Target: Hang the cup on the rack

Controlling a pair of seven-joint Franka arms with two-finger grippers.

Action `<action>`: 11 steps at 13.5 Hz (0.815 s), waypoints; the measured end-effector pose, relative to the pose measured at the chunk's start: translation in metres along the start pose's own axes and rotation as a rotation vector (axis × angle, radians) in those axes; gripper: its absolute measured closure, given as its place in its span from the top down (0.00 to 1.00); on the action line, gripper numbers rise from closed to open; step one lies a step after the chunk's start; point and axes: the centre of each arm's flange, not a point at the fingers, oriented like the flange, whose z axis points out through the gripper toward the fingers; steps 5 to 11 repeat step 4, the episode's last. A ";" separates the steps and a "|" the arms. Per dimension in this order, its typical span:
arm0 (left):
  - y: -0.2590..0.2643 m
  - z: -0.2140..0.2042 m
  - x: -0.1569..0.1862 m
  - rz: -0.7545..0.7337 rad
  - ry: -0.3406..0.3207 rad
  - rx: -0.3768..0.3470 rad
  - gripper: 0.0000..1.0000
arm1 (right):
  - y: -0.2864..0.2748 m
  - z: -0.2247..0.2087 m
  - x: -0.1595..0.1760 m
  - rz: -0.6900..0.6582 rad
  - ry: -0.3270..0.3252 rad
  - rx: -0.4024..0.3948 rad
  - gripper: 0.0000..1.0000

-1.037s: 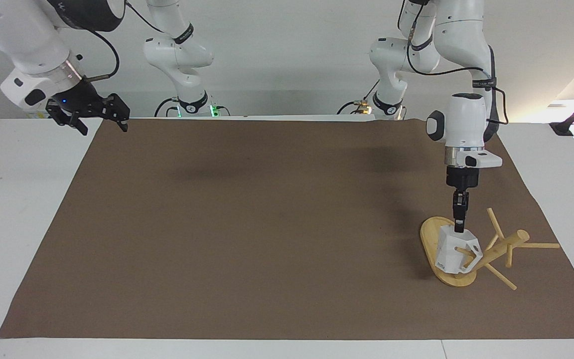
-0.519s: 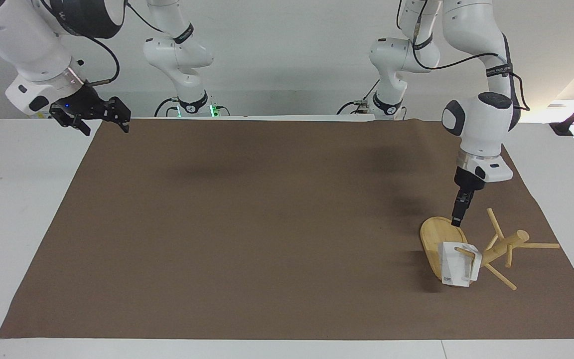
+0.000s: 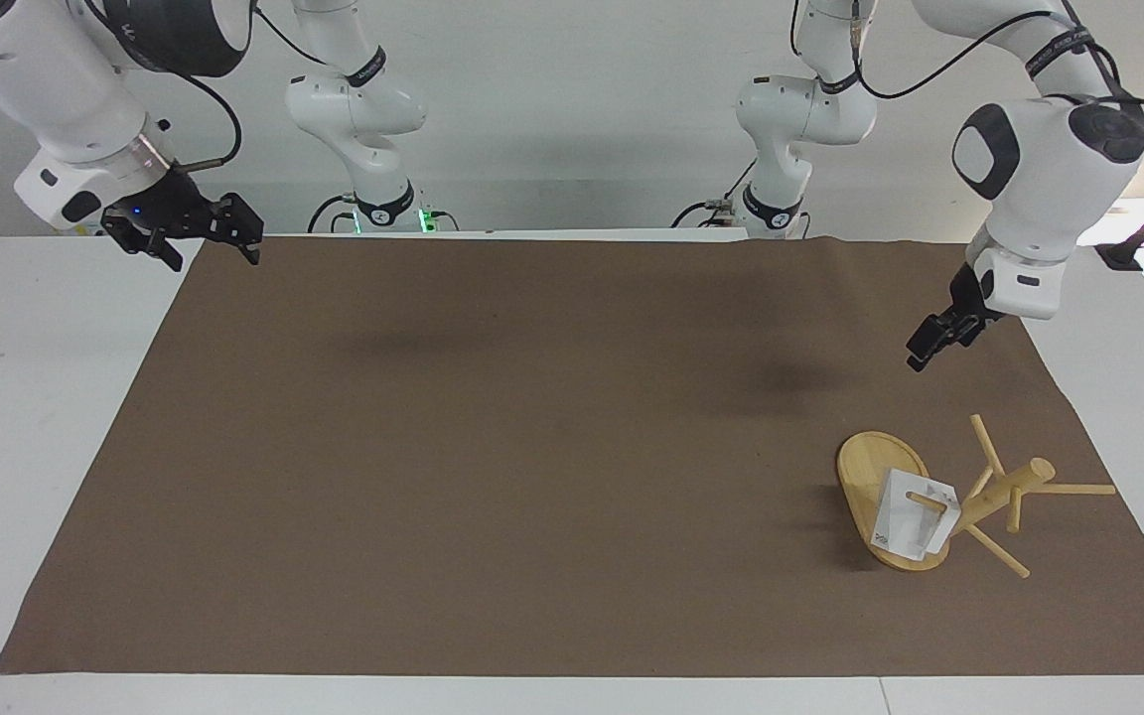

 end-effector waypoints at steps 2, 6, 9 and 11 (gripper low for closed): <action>-0.003 -0.034 -0.005 0.107 -0.038 0.007 1.00 | 0.002 0.000 0.000 0.033 0.002 0.000 1.00; -0.005 -0.054 -0.009 0.128 -0.033 0.003 1.00 | 0.002 0.000 0.000 0.057 0.003 0.000 1.00; -0.005 -0.054 -0.009 0.128 -0.033 0.003 1.00 | 0.002 0.000 0.000 0.057 0.003 0.000 1.00; -0.005 -0.054 -0.009 0.128 -0.033 0.003 1.00 | 0.002 0.000 0.000 0.057 0.003 0.000 1.00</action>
